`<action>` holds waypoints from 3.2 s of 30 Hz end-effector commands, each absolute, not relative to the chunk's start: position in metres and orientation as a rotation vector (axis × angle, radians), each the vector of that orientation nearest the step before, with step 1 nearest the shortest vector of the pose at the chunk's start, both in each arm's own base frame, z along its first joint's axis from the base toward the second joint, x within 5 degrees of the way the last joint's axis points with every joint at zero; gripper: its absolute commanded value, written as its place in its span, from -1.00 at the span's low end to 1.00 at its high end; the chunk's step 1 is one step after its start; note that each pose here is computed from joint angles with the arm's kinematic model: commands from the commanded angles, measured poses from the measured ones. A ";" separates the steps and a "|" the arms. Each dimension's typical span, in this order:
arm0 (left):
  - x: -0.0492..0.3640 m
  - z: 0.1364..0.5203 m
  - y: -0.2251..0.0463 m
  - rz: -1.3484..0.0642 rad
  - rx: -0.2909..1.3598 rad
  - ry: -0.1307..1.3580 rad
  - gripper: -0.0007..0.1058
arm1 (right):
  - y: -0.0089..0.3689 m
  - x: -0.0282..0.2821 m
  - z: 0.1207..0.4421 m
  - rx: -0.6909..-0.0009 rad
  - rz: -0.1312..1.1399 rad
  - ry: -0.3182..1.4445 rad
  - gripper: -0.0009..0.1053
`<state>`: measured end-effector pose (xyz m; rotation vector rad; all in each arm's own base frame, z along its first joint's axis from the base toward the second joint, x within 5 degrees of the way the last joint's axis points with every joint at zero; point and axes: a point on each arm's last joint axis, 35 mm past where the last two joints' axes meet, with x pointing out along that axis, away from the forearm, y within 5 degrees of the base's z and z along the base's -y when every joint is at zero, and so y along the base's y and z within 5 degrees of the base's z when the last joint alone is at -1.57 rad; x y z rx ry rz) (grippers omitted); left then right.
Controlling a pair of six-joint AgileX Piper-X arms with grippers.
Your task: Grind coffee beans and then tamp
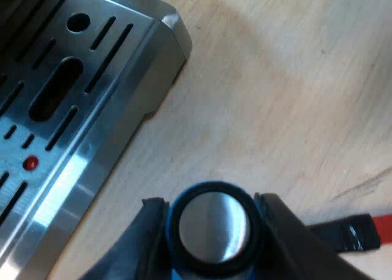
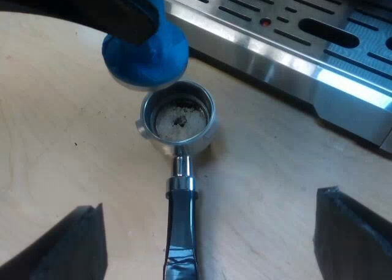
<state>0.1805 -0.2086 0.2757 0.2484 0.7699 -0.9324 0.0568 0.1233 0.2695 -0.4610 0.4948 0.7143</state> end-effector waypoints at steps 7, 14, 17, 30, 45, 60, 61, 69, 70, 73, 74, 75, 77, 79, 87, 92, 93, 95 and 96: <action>0.187 0.264 -0.218 -0.931 0.258 0.762 -0.77 | 0.125 0.057 0.270 -0.465 0.714 0.493 0.35; 0.188 0.257 -0.219 -0.929 0.261 0.800 -0.77 | 0.124 0.057 0.269 -0.467 0.713 0.495 0.35; 0.187 0.249 -0.217 -0.929 0.262 0.801 -0.77 | 0.124 0.057 0.269 -0.467 0.713 0.495 0.35; 0.184 0.231 -0.214 -0.932 0.256 0.787 -0.77 | 0.124 0.057 0.269 -0.467 0.713 0.495 0.35; 0.187 0.231 -0.216 -0.937 0.230 0.721 -0.77 | 0.124 0.057 0.269 -0.467 0.713 0.495 0.35; 0.191 0.218 -0.219 -0.911 0.255 0.766 -0.77 | 0.124 0.057 0.269 -0.467 0.713 0.495 0.35; 0.191 0.218 -0.219 -0.905 0.257 0.764 -0.77 | 0.124 0.057 0.269 -0.467 0.713 0.495 0.35; 0.192 0.218 -0.218 -0.880 0.266 0.758 -0.77 | 0.124 0.057 0.269 -0.468 0.710 0.494 0.35; 0.192 0.218 -0.218 -0.880 0.266 0.758 -0.77 | 0.124 0.057 0.269 -0.468 0.710 0.494 0.35; 0.191 0.216 -0.217 -0.879 0.268 0.764 -0.77 | 0.124 0.057 0.269 -0.468 0.710 0.494 0.35; 0.190 0.214 -0.216 -0.878 0.271 0.770 -0.77 | 0.124 0.057 0.269 -0.468 0.710 0.494 0.35; 0.190 0.213 -0.216 -0.877 0.273 0.774 -0.77 | 0.124 0.057 0.269 -0.468 0.710 0.494 0.35; 0.187 0.207 -0.213 -0.875 0.279 0.790 -0.77 | 0.124 0.057 0.269 -0.468 0.710 0.494 0.35; 0.185 0.202 -0.211 -0.872 0.285 0.806 -0.77 | 0.124 0.057 0.269 -0.468 0.710 0.494 0.35; 0.179 0.188 -0.204 -0.867 0.298 0.838 -0.77 | 0.124 0.057 0.269 -0.468 0.710 0.494 0.35; 0.176 0.180 -0.200 -0.865 0.304 0.854 -0.77 | 0.124 0.057 0.269 -0.468 0.710 0.494 0.35; 0.175 0.178 -0.199 -0.864 0.306 0.859 -0.77 | 0.124 0.057 0.269 -0.468 0.710 0.494 0.35; 0.174 0.176 -0.198 -0.863 0.308 0.865 -0.77 | 0.124 0.057 0.269 -0.468 0.710 0.494 0.35; 0.172 0.173 -0.196 -0.863 0.311 0.876 -0.77 | 0.124 0.057 0.269 -0.468 0.710 0.494 0.35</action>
